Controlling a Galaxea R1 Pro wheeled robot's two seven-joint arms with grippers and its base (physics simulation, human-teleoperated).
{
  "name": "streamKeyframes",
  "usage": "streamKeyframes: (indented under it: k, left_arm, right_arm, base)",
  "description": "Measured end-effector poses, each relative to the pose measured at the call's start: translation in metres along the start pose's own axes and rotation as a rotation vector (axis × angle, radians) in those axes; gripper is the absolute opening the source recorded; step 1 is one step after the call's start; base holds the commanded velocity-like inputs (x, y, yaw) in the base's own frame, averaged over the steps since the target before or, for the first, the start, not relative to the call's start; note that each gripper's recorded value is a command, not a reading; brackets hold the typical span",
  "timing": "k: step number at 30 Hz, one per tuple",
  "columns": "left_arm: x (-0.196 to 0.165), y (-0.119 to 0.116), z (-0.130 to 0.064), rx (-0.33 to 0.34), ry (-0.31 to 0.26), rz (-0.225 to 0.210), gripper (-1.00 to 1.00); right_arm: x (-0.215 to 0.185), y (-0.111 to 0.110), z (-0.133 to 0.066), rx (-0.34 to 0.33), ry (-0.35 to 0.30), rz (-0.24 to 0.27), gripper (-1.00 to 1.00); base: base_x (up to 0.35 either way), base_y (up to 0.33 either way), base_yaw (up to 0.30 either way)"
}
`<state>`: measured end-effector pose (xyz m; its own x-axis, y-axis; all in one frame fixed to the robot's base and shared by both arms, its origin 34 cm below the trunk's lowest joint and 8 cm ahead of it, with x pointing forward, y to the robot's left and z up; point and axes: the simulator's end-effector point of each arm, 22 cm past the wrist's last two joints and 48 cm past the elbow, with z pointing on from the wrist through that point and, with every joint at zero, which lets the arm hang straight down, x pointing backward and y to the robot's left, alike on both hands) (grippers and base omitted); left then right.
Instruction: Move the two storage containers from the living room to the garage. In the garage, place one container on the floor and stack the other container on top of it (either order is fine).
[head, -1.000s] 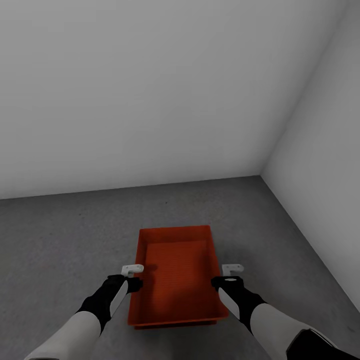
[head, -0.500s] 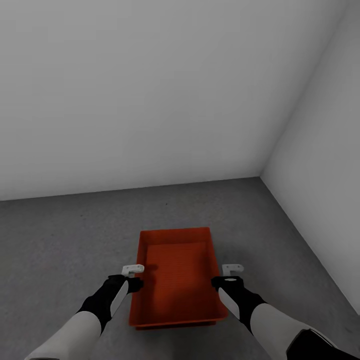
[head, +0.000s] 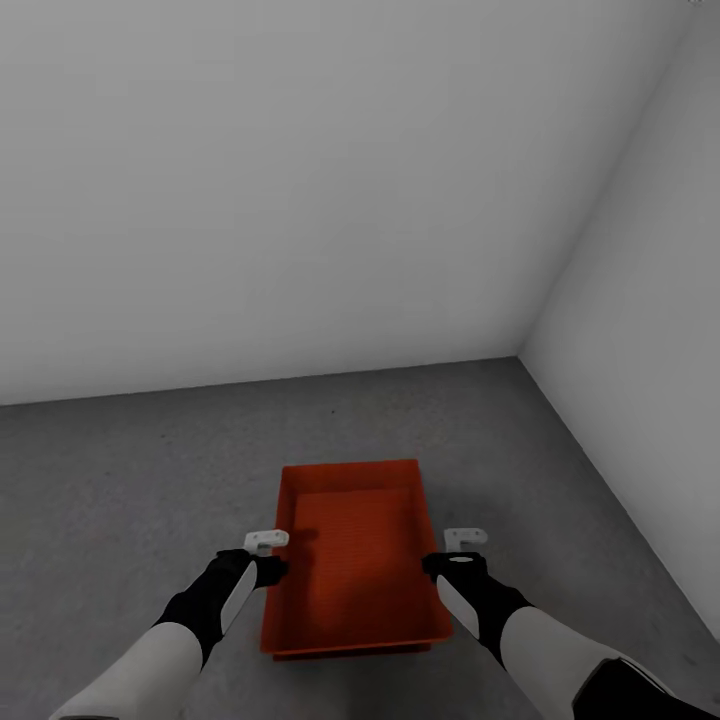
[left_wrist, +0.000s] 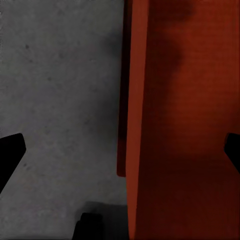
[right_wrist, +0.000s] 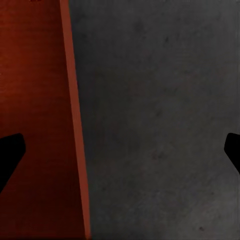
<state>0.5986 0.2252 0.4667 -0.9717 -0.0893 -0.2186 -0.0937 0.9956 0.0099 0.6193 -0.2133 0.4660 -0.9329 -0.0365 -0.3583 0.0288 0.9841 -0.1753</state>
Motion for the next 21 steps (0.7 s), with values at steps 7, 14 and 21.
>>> streamKeyframes:
  k: [7, 14, 21]
  left_arm:
    - [-0.003, 0.0, -0.012, -0.001, 0.001, 0.002, 1.0]
    - [-0.006, 0.0, -0.023, -0.002, 0.001, 0.003, 1.0]
    - [-0.011, 0.0, -0.036, -0.002, -0.005, 0.003, 1.0]
  right_arm:
    - [-0.005, -0.002, -0.011, 0.0, 0.0, 0.0, 1.0]
    - [-0.009, -0.004, -0.021, 0.0, 0.0, 0.001, 1.0]
    - [-0.02, -0.006, -0.034, 0.0, -0.023, 0.014, 1.0]
  base:
    - [0.0, 0.0, 0.0]
    - [0.0, 0.0, 0.0]
    - [0.0, 0.0, 0.0]
